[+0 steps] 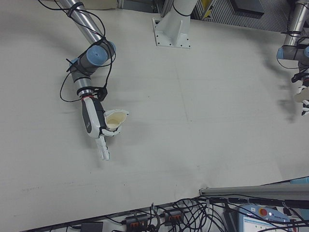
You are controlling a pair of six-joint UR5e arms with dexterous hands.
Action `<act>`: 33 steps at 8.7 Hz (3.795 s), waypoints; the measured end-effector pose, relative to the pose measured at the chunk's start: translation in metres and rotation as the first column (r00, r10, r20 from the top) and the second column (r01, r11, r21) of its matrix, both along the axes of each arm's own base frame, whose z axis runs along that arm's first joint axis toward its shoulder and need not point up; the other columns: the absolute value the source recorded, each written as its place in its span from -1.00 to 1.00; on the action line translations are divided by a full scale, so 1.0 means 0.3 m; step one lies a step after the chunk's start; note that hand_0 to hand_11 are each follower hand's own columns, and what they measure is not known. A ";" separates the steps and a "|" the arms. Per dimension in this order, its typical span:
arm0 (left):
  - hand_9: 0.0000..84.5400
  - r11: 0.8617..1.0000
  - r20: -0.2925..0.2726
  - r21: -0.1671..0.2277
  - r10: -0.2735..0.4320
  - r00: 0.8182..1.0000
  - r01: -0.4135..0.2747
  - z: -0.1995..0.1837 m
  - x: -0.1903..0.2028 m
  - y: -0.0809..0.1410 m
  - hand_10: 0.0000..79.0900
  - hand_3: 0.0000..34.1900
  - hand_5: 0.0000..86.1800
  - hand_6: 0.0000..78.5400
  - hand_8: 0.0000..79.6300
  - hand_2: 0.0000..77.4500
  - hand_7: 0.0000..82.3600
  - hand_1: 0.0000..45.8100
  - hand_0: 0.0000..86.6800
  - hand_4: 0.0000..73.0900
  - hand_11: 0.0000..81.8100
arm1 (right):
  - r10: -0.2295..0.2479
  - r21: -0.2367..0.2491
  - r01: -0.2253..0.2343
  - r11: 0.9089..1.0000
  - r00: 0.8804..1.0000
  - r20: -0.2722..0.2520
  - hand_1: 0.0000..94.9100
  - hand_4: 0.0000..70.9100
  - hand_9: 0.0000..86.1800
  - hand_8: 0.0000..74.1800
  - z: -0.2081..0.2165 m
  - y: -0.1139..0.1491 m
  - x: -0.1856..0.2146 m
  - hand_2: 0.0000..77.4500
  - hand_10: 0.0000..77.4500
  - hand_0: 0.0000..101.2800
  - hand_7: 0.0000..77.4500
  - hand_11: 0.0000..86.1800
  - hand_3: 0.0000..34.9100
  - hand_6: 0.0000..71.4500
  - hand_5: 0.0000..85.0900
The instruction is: Pour water
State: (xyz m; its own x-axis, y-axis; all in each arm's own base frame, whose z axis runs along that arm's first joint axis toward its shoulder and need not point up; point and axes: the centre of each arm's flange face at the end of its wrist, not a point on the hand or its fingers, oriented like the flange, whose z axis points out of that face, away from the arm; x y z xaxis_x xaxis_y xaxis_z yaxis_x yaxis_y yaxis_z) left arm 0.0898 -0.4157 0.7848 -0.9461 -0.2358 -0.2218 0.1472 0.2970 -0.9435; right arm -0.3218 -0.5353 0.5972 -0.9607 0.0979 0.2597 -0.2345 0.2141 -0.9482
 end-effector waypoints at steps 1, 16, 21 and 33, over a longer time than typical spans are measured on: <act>-0.47 0.999 -0.005 0.028 0.040 0.999 -0.040 -0.104 0.064 -0.065 -0.77 -1.00 0.32 -0.38 -0.66 0.18 -0.02 -0.64 0.14 -0.10 -0.64 | 0.007 0.001 -0.007 1.000 1.000 -0.004 -0.83 0.69 -0.99 -0.99 -0.047 -0.003 0.018 -0.52 -0.97 -0.02 -0.86 -0.95 -1.00 -0.94 0.01; -0.41 0.839 0.007 0.309 0.469 0.883 -0.448 -1.234 1.375 -0.133 -0.71 -1.00 0.32 -0.26 -0.58 0.03 0.05 -0.24 0.23 -0.12 -0.56 | 0.267 0.418 -0.159 0.894 0.940 -0.213 -0.82 0.38 -0.99 -0.99 -1.037 0.019 0.025 -0.62 -0.87 0.07 -0.62 -0.81 -1.00 -0.79 0.19; -0.41 0.828 0.005 0.312 0.489 0.872 -0.466 -1.276 1.448 -0.089 -0.71 -1.00 0.32 -0.26 -0.58 0.03 -0.01 -0.24 0.22 -0.12 -0.56 | 0.382 0.653 0.043 0.756 0.782 -0.493 -0.64 0.38 -0.94 -0.99 -1.238 0.256 -0.098 -0.61 -0.82 0.16 -0.52 -0.73 -1.00 -0.71 0.23; -0.41 0.846 -0.011 0.308 0.460 0.888 -0.434 -1.294 1.394 -0.177 -0.71 -1.00 0.32 -0.28 -0.58 0.06 -0.01 -0.29 0.22 -0.10 -0.57 | 0.399 0.608 0.059 0.792 0.704 -0.587 -0.57 0.46 -0.96 -0.99 -1.296 0.255 -0.104 -0.62 -0.76 0.19 -0.62 -0.66 -1.00 -0.68 0.24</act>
State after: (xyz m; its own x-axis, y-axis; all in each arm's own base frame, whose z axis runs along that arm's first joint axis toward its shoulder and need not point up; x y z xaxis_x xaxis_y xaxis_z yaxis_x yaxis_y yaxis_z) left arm 0.5078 -0.4688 0.3964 -0.7713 -0.5749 -0.2731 -0.1409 0.5727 -0.8076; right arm -0.3531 -0.4587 0.2085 -0.4871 -0.4256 0.7626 -0.8234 0.5148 -0.2387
